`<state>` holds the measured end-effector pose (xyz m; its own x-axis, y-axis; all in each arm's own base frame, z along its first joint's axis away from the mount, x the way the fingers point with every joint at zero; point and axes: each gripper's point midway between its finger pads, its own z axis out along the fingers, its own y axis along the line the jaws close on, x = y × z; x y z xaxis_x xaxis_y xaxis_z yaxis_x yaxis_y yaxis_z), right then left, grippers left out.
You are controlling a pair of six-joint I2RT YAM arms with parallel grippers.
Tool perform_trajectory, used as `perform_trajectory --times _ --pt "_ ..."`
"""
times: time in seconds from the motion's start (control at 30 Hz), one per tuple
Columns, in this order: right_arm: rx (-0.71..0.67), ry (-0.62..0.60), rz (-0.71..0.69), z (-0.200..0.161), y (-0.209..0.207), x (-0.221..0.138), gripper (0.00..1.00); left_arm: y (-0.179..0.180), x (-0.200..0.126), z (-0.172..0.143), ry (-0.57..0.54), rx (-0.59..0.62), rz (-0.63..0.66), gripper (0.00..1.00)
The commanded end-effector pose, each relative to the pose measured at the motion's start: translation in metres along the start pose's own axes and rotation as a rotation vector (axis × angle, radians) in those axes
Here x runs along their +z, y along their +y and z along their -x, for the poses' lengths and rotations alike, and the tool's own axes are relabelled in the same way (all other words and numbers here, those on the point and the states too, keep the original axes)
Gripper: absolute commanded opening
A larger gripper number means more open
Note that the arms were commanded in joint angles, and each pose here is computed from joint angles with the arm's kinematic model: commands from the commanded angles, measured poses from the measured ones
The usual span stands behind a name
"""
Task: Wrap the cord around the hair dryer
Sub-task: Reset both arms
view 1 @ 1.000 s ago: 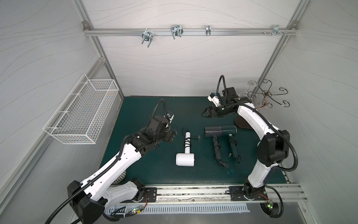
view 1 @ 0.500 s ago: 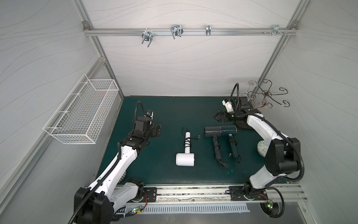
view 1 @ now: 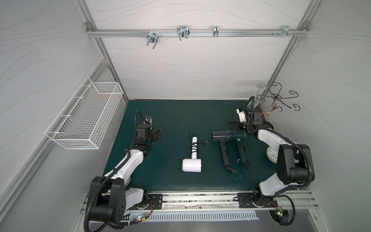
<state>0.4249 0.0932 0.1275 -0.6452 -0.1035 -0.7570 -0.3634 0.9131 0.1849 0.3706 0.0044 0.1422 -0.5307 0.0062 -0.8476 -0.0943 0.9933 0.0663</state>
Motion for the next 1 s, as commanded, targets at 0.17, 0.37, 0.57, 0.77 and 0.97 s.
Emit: perform_trajectory --times 0.17,0.37,0.57,0.77,0.97 --pt "-0.097 -0.131 -0.028 0.004 -0.006 0.005 0.99 0.011 0.015 0.028 -0.188 -0.036 0.015 0.98" --pt "-0.104 -0.106 -0.052 -0.004 -0.008 0.000 0.99 0.016 0.018 0.003 -0.173 -0.043 0.017 0.98" --pt "-0.081 -0.128 -0.068 -0.019 -0.009 0.001 0.99 0.015 0.021 -0.007 -0.191 -0.052 0.011 0.97" --pt "-0.096 -0.182 -0.086 -0.031 -0.010 -0.001 0.99 0.011 0.033 -0.009 -0.203 -0.081 -0.008 0.92" --pt "-0.121 -0.244 -0.087 -0.044 -0.009 -0.001 0.99 0.016 0.042 -0.020 -0.217 -0.102 0.025 0.89"
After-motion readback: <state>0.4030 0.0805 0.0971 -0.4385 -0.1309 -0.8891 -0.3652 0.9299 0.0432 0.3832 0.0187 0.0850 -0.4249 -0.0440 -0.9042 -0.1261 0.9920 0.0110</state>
